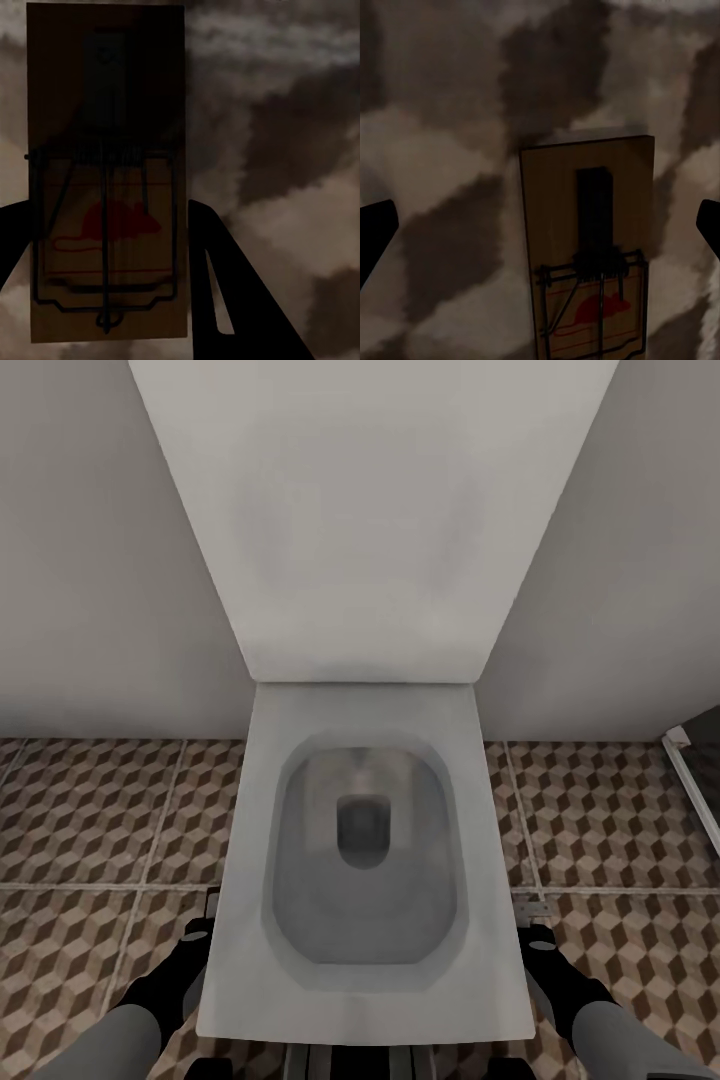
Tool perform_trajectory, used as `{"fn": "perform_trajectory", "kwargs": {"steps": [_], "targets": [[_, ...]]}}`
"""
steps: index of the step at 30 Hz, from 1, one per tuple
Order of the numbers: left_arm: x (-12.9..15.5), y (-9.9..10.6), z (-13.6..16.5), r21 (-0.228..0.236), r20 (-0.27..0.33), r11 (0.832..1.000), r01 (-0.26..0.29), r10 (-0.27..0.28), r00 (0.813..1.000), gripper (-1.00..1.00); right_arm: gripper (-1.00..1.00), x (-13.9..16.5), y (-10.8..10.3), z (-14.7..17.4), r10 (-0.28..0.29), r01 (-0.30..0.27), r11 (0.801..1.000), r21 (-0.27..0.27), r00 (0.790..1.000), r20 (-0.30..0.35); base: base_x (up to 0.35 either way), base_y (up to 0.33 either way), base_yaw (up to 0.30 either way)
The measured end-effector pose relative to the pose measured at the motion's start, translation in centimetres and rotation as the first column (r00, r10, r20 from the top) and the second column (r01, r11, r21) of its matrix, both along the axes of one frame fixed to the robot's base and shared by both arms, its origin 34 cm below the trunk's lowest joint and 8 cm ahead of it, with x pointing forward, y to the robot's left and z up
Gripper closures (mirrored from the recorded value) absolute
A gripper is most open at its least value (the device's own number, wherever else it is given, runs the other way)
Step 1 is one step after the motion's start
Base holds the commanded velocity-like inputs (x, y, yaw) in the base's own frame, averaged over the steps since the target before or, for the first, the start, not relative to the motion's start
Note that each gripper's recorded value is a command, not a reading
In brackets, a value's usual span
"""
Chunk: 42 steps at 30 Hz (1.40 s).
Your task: Take the four mousetraps from the cabinet in the bathroom and place them on the bathroom floor. Make sure all four end up on the same floor surface, and ensure that at least two of them are either under or directly next to the same bathroom sink.
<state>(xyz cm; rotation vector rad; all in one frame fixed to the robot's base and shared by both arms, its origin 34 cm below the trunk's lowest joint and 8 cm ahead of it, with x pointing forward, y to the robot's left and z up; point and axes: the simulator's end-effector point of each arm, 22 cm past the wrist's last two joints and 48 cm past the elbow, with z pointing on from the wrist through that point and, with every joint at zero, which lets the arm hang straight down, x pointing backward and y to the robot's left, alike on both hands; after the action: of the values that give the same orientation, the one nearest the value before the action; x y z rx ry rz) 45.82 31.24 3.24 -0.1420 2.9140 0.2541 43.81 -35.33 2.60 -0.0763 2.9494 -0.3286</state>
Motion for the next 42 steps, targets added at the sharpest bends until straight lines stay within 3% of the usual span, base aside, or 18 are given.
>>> {"fn": "perform_trajectory", "kwargs": {"steps": [6,7,42], "targets": [[0.00,-0.03,-0.01,-0.001,0.000,1.000,0.001,-0.001,1.000,1.00,-1.00,0.00,0.00,0.00,0.000,0.000,1.000,0.000,1.000,0.000,0.000,0.000,0.000],[0.01,-0.02,0.00,-0.001,0.000,1.000,0.001,-0.001,1.000,-1.00,-1.00,0.00,0.00,0.00,0.000,0.000,1.000,0.000,1.000,0.000,0.000,0.000,0.000],[0.07,-0.12,-0.01,-0.008,0.002,1.000,0.003,-0.003,1.000,-1.00,-1.00,0.00,0.00,0.00,0.000,0.000,1.000,0.000,1.000,0.000,0.000,0.000,0.000]]}}
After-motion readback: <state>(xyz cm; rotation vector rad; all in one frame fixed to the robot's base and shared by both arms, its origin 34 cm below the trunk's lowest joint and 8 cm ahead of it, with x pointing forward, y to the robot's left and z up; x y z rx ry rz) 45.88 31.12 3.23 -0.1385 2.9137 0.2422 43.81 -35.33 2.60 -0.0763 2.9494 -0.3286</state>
